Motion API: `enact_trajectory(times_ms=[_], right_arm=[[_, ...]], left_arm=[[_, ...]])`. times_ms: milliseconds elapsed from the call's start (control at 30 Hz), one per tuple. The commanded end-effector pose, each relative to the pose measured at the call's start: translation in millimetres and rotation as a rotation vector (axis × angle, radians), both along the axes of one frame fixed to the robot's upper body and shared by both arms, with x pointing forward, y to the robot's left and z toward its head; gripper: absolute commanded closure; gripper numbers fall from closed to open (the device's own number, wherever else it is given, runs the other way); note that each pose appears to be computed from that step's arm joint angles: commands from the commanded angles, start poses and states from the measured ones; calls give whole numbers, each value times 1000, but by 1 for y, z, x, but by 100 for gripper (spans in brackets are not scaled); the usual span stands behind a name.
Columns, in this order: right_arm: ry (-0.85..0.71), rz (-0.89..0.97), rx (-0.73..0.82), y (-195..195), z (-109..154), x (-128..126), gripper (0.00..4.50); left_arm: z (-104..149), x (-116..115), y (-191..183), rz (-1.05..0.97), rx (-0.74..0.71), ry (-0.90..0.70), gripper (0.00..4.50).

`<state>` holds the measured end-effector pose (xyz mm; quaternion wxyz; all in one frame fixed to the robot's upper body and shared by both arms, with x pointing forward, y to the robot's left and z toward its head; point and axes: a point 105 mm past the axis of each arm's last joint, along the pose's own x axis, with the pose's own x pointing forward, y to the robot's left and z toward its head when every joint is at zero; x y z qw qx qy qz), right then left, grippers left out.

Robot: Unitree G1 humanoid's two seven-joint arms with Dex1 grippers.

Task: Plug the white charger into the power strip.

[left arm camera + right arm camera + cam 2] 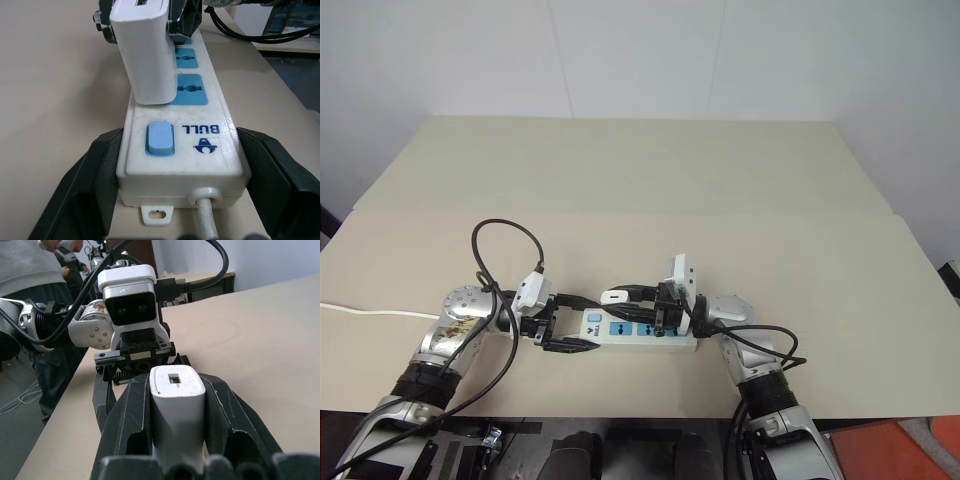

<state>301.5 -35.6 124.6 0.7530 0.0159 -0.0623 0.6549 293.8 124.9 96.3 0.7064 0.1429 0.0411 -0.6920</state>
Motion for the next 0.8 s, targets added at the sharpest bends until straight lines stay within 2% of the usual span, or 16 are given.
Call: enact_trajectory(times_ms=[33,500,800], right_arm=[[57,-66,-45,-15,-17,10,338],[34,-77,-159,-48,-25,18,338],[-22,-57,-191,-43,-22,17,338]], left_arm=[[3,-2,2,-7,13,-14,126],[2,-2,2,-6,14,-17,126],[3,-1,-1,-8,7,-20,126]])
